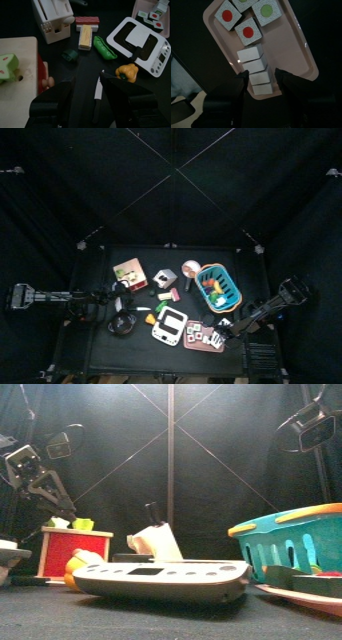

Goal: Grab white sushi roll

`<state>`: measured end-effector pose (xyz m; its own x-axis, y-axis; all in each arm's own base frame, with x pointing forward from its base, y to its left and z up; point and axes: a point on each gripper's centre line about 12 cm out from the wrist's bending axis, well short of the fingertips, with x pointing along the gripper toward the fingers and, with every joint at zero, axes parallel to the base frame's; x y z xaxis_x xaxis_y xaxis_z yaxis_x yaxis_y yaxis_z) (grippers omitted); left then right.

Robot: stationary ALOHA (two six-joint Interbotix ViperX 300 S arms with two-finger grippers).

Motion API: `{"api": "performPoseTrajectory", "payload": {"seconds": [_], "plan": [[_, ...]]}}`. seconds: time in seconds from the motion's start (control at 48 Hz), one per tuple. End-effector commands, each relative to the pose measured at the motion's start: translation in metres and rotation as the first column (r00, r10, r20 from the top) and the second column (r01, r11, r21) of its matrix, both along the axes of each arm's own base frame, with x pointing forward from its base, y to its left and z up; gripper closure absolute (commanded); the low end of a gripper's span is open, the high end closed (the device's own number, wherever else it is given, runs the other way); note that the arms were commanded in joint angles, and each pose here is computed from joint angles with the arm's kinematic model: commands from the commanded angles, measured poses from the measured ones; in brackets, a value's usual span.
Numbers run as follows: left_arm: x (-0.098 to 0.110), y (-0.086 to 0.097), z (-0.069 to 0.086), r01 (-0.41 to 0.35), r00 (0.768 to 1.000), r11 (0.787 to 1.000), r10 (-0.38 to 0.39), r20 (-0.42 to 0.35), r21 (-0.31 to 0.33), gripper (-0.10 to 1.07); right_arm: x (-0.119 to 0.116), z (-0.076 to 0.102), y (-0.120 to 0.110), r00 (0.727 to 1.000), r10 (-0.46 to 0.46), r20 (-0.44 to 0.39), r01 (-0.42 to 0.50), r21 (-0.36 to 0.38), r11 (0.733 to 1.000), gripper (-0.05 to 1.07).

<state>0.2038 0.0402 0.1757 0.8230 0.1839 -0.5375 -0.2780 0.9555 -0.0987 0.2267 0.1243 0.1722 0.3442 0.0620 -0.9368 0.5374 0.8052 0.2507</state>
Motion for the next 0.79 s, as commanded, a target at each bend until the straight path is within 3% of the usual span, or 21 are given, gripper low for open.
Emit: {"api": "performPoseTrajectory", "payload": {"seconds": [0.0, 0.104, 0.354, 0.771], "plan": [[0.003, 0.001, 0.004, -0.003, 1.0, 1.0, 0.003, 0.012, -0.003, 0.15, 0.001, 0.006, 0.005, 1.0, 0.014, 0.021, -0.015, 0.009, 1.0, 0.14], [0.003, 0.001, 0.004, -0.008, 1.0, 1.0, 0.008, 0.013, -0.009, 0.15, 0.0, 0.003, 0.012, 0.999, 0.031, 0.008, -0.031, 0.014, 0.999, 0.09], [0.003, 0.001, 0.004, -0.011, 1.0, 1.0, 0.011, 0.014, -0.014, 0.15, 0.003, -0.011, 0.029, 0.996, 0.087, -0.007, -0.087, 0.005, 0.996, 0.08], [0.002, 0.001, 0.003, -0.012, 1.0, 1.0, 0.012, 0.011, -0.013, 0.15, 0.007, -0.04, 0.032, 0.992, 0.1, -0.078, -0.104, -0.049, 0.993, 0.08]]}}
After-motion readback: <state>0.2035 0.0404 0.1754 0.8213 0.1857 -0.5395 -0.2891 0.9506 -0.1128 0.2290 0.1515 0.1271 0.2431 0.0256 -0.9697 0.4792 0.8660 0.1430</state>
